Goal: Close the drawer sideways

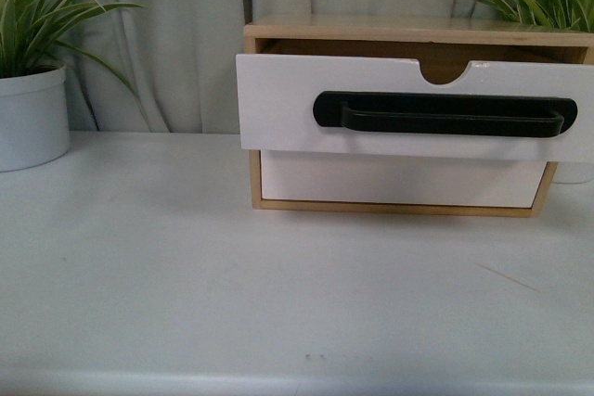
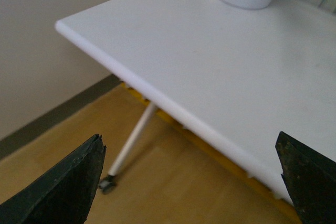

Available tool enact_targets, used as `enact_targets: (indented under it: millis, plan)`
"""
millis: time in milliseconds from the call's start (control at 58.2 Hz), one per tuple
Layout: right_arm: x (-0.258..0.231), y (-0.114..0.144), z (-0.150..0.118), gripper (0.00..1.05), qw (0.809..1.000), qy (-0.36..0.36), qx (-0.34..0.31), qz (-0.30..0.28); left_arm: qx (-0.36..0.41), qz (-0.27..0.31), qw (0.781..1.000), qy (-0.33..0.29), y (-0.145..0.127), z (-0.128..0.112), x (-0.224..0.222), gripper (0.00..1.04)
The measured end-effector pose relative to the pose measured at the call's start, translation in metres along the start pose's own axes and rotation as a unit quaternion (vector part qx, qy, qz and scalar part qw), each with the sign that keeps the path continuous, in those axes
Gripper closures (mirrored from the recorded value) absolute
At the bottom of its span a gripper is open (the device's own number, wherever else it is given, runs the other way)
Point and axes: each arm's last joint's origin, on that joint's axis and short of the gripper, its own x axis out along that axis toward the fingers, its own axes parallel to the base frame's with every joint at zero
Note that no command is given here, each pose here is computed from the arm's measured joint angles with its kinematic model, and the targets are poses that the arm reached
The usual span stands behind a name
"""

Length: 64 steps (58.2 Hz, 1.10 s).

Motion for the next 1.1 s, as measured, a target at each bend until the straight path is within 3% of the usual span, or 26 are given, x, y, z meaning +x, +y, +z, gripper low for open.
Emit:
enact_targets:
  millis: [189, 395, 670, 1100]
  plan:
    - [0.025, -0.001, 0.019, 0.09, 0.989, 0.0, -0.145, 0.005, -0.072, -0.07, 0.994, 0.038, -0.046, 0.003, 0.009, 0.06]
    - [0.048, -0.002, 0.028, 0.09, 0.972, 0.002, -0.234, 0.005, -0.118, -0.136, 0.98, 0.081, -0.094, 0.001, 0.013, 0.06]
    - [0.079, -0.008, 0.043, 0.09, 0.955, 0.003, -0.298, 0.005, -0.154, -0.204, 0.961, 0.109, -0.156, 0.012, 0.027, 0.06]
    - [0.108, -0.008, 0.053, 0.09, 0.944, 0.003, -0.328, 0.014, -0.148, -0.241, 0.949, 0.137, -0.203, 0.004, 0.039, 0.06]
